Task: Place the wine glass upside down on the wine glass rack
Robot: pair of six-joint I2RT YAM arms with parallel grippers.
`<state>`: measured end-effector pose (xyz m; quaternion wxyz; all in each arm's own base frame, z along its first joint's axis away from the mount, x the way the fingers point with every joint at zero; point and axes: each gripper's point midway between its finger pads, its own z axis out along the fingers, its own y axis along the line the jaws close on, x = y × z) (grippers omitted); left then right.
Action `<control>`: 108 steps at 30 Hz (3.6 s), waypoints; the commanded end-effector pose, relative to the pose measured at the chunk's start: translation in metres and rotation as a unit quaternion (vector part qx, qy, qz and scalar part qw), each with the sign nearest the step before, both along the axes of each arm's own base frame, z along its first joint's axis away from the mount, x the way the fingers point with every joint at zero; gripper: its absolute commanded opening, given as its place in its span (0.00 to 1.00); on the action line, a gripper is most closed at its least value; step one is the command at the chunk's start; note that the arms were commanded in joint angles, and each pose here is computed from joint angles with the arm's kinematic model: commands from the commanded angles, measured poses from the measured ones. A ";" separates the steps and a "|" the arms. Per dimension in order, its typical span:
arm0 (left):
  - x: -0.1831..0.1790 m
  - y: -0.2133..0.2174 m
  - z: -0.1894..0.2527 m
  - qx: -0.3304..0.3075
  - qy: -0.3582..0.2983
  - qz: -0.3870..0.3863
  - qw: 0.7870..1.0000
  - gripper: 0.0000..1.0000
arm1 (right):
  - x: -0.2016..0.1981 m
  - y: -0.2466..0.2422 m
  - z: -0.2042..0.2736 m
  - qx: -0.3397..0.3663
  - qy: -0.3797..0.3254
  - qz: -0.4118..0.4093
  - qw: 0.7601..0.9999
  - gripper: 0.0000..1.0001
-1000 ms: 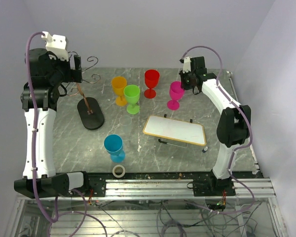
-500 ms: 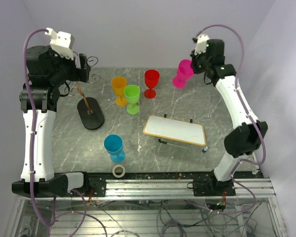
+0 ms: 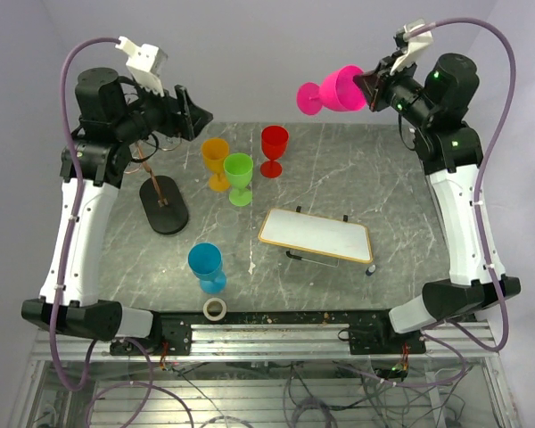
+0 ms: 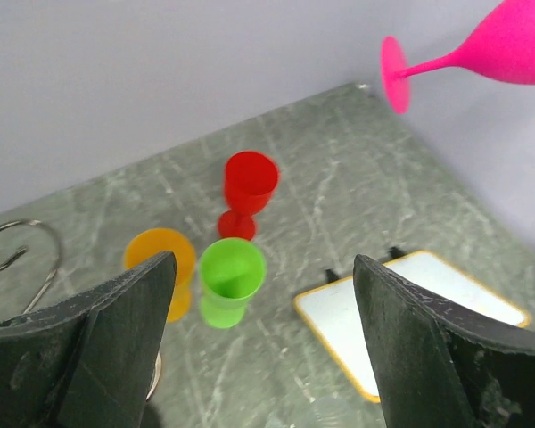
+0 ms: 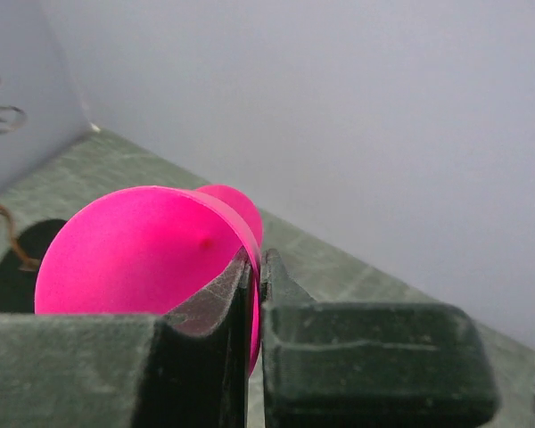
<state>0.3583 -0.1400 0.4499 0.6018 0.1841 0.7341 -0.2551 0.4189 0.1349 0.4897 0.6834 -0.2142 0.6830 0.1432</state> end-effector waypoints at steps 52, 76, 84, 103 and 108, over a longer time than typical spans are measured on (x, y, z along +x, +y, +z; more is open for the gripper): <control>0.010 -0.161 -0.018 -0.152 0.108 -0.203 0.961 0.07 | -0.041 0.061 0.008 0.099 0.014 0.193 0.976 0.22; 0.035 0.016 0.058 -0.103 -0.052 0.069 0.991 0.07 | -0.058 0.030 0.012 0.013 -0.023 0.136 0.990 0.73; 0.020 0.105 0.091 0.032 -0.144 0.216 0.965 0.07 | -0.046 0.016 -0.066 -0.093 0.025 0.123 0.988 0.75; 0.004 0.299 0.096 0.300 -0.121 0.536 0.780 0.07 | -0.078 0.012 -0.238 -0.154 0.134 0.172 0.964 0.89; 0.024 0.317 0.094 0.344 -0.113 0.556 0.748 0.07 | -0.082 0.009 -0.247 -0.148 0.136 0.169 0.965 0.89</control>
